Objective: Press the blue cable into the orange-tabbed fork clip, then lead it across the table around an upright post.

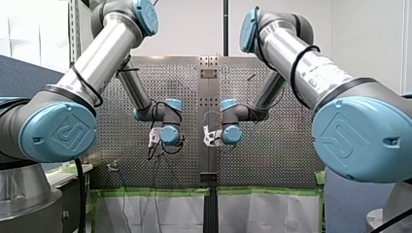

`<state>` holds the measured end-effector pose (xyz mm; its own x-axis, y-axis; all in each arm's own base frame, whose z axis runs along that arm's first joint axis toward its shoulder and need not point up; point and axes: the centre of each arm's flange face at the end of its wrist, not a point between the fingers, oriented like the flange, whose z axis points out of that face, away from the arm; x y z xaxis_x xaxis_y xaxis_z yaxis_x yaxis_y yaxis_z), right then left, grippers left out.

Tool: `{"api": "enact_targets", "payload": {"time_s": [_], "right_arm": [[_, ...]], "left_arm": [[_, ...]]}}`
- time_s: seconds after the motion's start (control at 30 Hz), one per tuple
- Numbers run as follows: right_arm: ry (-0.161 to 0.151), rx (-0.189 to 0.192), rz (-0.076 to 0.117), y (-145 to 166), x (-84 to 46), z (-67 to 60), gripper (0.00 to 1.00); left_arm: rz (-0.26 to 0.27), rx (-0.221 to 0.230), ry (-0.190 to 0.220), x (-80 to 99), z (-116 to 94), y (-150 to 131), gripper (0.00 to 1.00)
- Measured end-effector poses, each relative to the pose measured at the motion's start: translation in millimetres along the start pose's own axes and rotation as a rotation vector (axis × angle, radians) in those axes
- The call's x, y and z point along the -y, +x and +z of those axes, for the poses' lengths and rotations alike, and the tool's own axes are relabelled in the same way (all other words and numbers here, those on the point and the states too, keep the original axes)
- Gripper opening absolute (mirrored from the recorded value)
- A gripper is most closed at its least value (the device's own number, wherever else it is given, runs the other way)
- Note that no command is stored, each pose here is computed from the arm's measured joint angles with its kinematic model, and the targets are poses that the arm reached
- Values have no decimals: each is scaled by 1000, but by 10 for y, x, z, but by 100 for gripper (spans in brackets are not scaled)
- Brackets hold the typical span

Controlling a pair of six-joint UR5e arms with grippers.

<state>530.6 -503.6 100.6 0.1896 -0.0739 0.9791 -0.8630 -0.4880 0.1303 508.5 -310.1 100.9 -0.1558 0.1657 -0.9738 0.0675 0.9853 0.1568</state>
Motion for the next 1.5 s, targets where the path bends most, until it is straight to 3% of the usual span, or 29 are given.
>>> {"api": "enact_targets", "payload": {"time_s": [0.3,0.5,0.73,0.97,1.13,1.5], "right_arm": [[-8,-53,-1,578,-104,-108,0],[-12,-69,-1,907,-172,-213,0],[-20,-106,5,1299,-258,-326,0],[-29,-166,26,1717,-360,-441,0],[-17,-216,42,2024,-432,-534,0],[6,-338,73,2749,-595,-803,0]], "left_arm": [[-37,57,3,-5,-133,-500,0],[-61,102,3,-42,-214,-821,0],[-98,170,-8,-116,-283,-1249,0],[-134,233,-21,-201,-317,-1807,0],[-169,273,-24,-250,-329,-2129,0],[-189,295,-23,-248,-278,-2505,0]]}}
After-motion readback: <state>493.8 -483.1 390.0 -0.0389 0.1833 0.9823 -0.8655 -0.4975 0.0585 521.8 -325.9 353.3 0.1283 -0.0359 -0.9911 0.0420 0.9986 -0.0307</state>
